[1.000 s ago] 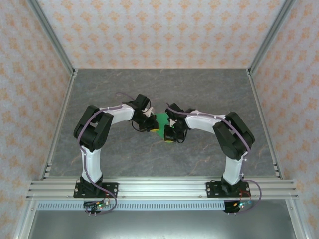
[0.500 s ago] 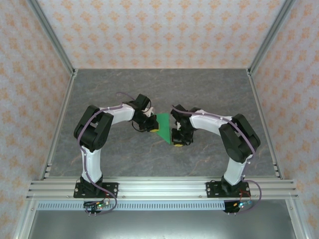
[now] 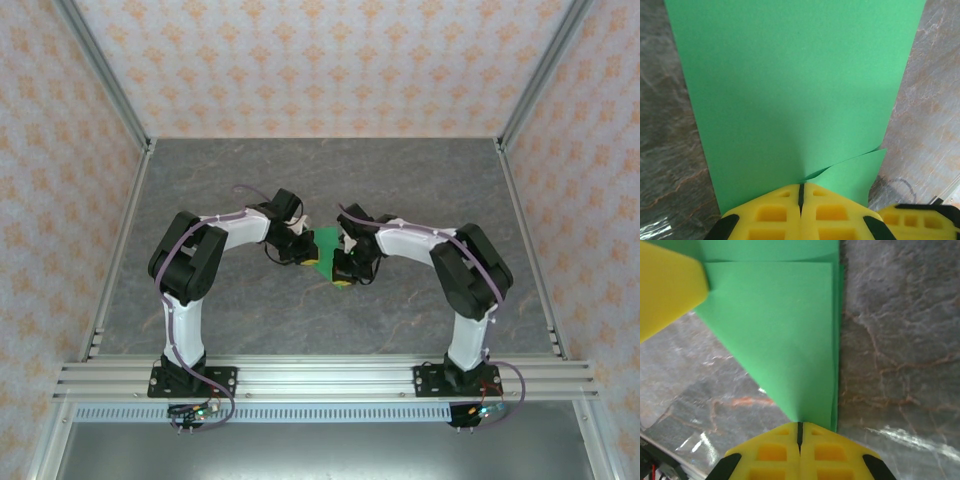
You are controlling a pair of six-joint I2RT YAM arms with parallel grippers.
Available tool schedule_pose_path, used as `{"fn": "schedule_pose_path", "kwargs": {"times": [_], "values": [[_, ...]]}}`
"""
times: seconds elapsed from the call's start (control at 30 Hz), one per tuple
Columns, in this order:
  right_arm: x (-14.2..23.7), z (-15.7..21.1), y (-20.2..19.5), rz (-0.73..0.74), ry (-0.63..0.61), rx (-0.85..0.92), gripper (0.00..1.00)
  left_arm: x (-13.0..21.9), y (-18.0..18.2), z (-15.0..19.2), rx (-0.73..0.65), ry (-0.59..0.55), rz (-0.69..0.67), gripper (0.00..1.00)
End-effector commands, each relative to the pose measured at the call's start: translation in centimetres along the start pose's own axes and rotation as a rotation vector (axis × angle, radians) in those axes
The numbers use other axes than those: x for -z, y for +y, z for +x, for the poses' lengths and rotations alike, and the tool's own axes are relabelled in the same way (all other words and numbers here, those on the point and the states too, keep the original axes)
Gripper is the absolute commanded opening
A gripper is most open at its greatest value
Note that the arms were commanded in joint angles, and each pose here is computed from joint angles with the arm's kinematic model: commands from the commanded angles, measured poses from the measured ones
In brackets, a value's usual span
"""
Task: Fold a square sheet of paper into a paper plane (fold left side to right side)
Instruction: Third fold the triangle at the center of the table.
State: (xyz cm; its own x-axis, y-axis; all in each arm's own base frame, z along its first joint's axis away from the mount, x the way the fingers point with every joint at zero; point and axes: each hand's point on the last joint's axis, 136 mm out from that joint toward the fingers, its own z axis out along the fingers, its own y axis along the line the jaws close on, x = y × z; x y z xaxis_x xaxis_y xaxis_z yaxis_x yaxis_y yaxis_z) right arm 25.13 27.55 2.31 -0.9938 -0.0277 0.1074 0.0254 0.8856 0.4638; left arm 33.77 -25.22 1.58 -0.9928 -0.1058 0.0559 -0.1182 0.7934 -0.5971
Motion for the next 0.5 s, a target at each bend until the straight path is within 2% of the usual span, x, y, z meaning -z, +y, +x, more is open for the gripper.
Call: {"fn": "schedule_pose_path", "kwargs": {"times": [0.0, 0.23, 0.33, 0.47], "values": [[-0.4, 0.0, -1.1, 0.055, 0.019, -0.014, 0.0, -0.5, 3.8, 0.9, 0.039, 0.008, -0.153, 0.02], [-0.9, 1.3, -5.4, 0.23, 0.053, -0.043, 0.0, 2.5, 0.4, 0.4, -0.034, -0.062, -0.075, 0.07], [-1.1, 1.5, -5.9, 0.243, 0.058, -0.048, 0.0, 3.9, -0.9, 0.8, -0.052, -0.076, -0.036, 0.06], [-1.3, 1.4, -5.9, 0.236, 0.054, -0.05, 0.0, 4.1, -2.6, 2.5, -0.112, -0.04, 0.041, 0.03]]}}
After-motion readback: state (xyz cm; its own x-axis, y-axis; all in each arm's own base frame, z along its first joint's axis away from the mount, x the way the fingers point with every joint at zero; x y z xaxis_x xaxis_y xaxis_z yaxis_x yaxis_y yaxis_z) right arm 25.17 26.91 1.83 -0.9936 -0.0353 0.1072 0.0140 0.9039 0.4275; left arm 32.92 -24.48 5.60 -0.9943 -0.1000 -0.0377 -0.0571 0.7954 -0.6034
